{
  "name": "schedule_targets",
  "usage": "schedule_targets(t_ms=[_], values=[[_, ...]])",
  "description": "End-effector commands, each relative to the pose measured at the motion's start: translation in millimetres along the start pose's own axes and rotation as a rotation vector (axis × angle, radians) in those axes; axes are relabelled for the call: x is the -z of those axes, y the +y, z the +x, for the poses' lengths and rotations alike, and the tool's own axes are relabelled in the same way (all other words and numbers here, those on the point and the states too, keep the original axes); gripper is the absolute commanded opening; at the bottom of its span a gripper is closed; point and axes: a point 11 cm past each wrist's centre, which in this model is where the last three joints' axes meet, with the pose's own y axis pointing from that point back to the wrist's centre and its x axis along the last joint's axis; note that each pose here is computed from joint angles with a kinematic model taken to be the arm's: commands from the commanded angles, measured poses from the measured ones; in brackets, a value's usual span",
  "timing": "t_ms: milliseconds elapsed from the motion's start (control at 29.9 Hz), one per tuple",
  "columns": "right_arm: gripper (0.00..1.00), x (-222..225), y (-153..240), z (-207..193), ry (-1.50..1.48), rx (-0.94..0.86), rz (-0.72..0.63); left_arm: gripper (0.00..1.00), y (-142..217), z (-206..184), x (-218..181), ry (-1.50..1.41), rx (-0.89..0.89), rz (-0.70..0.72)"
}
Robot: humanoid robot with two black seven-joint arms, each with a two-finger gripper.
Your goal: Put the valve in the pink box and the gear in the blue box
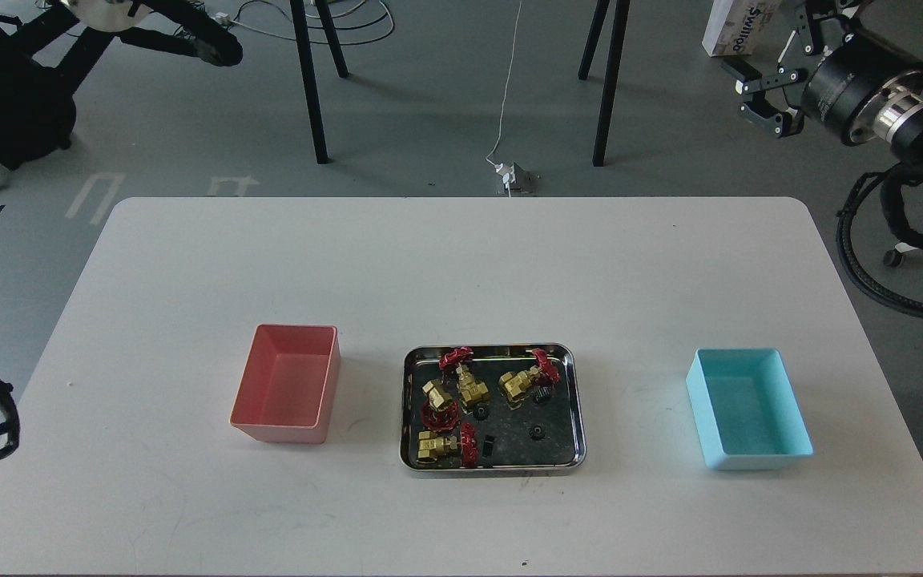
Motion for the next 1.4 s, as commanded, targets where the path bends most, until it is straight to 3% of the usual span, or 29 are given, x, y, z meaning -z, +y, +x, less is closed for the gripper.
schedule_targets(t_ms=[0, 267, 535, 736, 936, 1170, 1371], values=[[0.99, -6, -3, -5, -0.007, 0.002, -0.008, 1.0, 3, 3, 6, 0.005, -0.009, -0.011], [0.99, -8, 1, -1, -0.001, 0.004, -0.018, 1.0, 9, 13, -1, 0.033, -0.034, -0.061], [0.99, 11, 26, 21, 0.119, 0.017, -0.016, 1.0, 20, 36, 5, 0.084, -0.123, -0.224], [0.99, 19, 38, 19, 0.135, 0.052, -0.037, 1.0, 19, -15, 47, 0.118, 0.177, -0.188], [0.99, 48, 54, 30, 0.178, 0.022, -0.017, 1.0, 17, -59, 78, -0.251, 0.214, -0.095], [0.99, 58, 62, 41, 0.198, -0.014, -0.022, 1.0, 18, -92, 138, -0.916, -0.036, -0.089], [0.99, 63, 68, 48, 0.208, -0.033, -0.019, 1.0, 22, -100, 153, -0.841, -0.037, -0.076]])
